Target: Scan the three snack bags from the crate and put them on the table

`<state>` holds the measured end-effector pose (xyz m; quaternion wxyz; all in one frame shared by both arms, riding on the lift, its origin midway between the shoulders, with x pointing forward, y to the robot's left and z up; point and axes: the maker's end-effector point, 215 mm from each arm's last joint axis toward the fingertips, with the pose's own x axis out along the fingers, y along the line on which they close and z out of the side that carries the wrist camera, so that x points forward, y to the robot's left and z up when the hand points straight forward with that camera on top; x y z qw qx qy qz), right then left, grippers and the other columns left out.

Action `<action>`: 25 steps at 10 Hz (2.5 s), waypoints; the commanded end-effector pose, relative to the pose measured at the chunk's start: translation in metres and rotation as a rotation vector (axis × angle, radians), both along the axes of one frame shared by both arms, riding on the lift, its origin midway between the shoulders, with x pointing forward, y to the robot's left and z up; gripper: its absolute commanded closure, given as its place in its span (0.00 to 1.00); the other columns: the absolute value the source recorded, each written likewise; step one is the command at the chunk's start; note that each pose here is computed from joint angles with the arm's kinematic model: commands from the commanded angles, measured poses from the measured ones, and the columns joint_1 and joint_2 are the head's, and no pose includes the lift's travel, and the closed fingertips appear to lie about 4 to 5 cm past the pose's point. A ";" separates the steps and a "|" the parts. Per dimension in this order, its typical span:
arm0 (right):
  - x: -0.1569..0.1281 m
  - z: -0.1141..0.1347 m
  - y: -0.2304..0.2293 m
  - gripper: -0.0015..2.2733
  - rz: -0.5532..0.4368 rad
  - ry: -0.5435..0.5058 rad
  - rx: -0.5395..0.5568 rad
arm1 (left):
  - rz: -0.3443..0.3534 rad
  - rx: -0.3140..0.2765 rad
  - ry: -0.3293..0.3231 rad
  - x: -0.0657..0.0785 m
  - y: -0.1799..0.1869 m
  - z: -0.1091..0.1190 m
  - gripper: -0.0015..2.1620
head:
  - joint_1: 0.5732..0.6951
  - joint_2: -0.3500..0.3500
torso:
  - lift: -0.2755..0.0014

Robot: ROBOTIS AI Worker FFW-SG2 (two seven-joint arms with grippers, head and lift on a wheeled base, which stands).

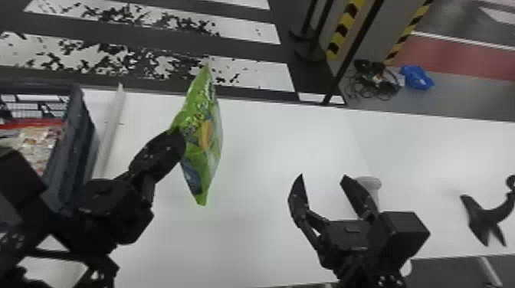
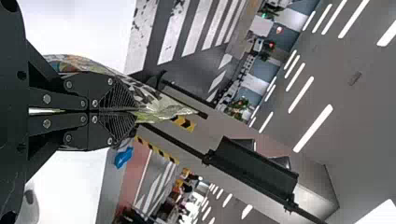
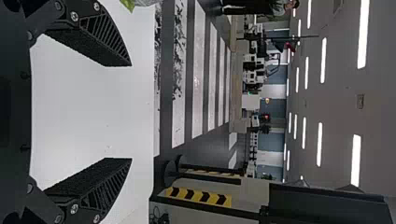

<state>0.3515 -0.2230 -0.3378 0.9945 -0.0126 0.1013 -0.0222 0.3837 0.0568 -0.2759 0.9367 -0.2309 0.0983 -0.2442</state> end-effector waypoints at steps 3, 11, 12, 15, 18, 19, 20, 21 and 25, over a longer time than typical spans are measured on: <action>0.003 -0.013 0.010 0.08 0.050 0.055 0.044 | -0.222 -0.215 0.292 -0.024 -0.025 -0.089 0.82 | 1.00 0.11 | 0.66; 0.005 -0.014 0.016 0.08 0.078 0.069 0.049 | -0.228 -0.060 0.533 0.011 0.012 -0.190 0.00 | 1.00 0.21 | 0.66; 0.007 -0.012 0.015 0.08 0.078 0.065 0.047 | -0.231 0.054 0.507 0.013 0.004 -0.197 0.00 | 1.00 0.21 | 0.66; 0.009 -0.013 0.014 0.08 0.080 0.067 0.042 | -0.186 0.217 0.441 0.027 0.006 -0.191 0.00 | 1.00 0.19 | 0.66; 0.008 -0.020 0.014 0.08 0.088 0.095 0.035 | -0.102 0.325 0.385 0.011 0.037 -0.162 0.00 | 1.00 0.21 | 0.66; 0.008 -0.024 0.019 0.08 0.108 0.111 0.057 | -0.055 0.341 0.355 0.008 0.054 -0.146 0.00 | 1.00 0.23 | 0.66; 0.007 -0.027 0.023 0.08 0.126 0.126 0.066 | -0.010 0.341 0.289 0.010 0.071 -0.121 0.00 | 1.00 0.27 | 0.66; 0.006 -0.029 0.028 0.08 0.144 0.134 0.072 | 0.043 0.352 0.233 0.011 0.094 -0.100 0.01 | 1.00 0.30 | 0.66; 0.005 -0.043 0.037 0.08 0.190 0.164 0.093 | 0.222 0.392 -0.075 0.023 0.156 -0.014 0.03 | 1.00 0.50 | 0.66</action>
